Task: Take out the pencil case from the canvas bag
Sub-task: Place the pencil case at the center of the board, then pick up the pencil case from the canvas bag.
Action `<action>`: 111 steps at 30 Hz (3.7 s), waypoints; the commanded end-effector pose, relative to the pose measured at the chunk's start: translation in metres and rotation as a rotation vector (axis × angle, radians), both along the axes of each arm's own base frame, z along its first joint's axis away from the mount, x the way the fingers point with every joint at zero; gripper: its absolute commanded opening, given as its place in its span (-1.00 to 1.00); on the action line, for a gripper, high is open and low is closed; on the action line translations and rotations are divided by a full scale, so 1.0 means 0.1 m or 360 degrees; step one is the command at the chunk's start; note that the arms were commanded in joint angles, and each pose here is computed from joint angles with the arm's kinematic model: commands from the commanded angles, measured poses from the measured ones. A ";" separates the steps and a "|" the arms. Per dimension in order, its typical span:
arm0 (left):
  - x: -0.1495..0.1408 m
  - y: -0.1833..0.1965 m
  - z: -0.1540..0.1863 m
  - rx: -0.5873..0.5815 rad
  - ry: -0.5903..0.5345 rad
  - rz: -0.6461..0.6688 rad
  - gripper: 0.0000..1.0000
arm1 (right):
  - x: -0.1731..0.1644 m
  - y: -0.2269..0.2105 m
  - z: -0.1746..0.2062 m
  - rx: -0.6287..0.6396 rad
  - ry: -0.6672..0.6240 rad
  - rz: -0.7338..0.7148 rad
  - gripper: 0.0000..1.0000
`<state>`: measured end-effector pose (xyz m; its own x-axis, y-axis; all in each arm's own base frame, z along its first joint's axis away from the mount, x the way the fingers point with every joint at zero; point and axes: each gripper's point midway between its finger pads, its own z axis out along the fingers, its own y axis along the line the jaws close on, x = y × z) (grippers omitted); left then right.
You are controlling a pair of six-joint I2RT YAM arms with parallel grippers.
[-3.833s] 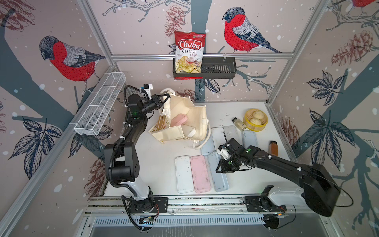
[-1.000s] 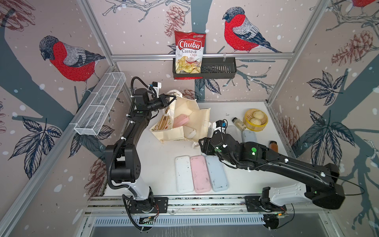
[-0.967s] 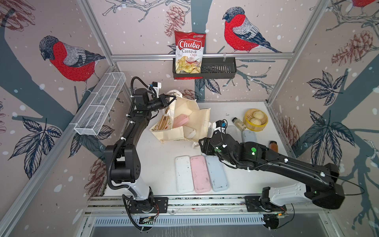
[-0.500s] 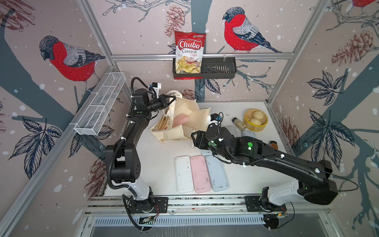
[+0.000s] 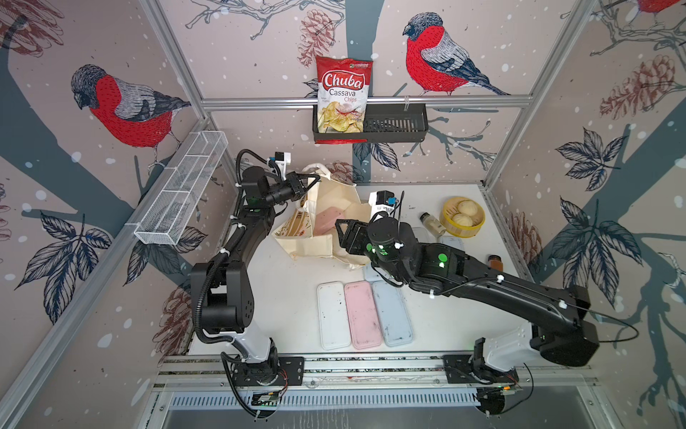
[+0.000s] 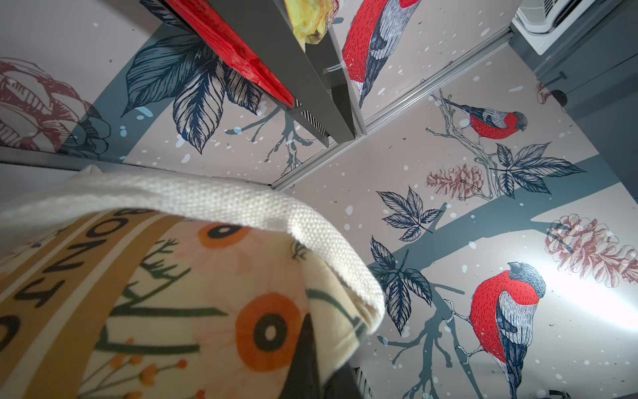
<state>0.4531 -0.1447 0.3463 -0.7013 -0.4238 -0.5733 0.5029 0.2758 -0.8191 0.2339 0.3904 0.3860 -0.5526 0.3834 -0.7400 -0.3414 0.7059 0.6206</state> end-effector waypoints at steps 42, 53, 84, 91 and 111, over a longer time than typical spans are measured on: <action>-0.12 -0.01 0.33 -0.0053 -0.0224 -0.0013 -1.00 | 0.90 1.07 -1.74 -0.0586 0.0080 -0.0080 0.31; -0.09 0.06 0.32 -0.0055 -0.0212 0.0026 -1.00 | 0.84 1.03 -1.70 -0.0841 -0.0070 -0.0125 0.32; -0.08 0.12 0.31 -0.0141 -0.0185 0.0028 -1.00 | 1.45 0.96 -2.04 -0.0873 0.0056 -0.0138 0.34; -0.06 0.08 0.29 -0.0130 -0.0172 0.0025 -1.00 | 1.51 1.09 -1.97 -0.1076 -0.0157 -0.0215 0.35; -0.19 -0.07 0.43 -0.0146 -0.0233 -0.0040 -1.00 | 2.04 0.95 -2.44 -0.0399 0.0445 -0.0243 0.35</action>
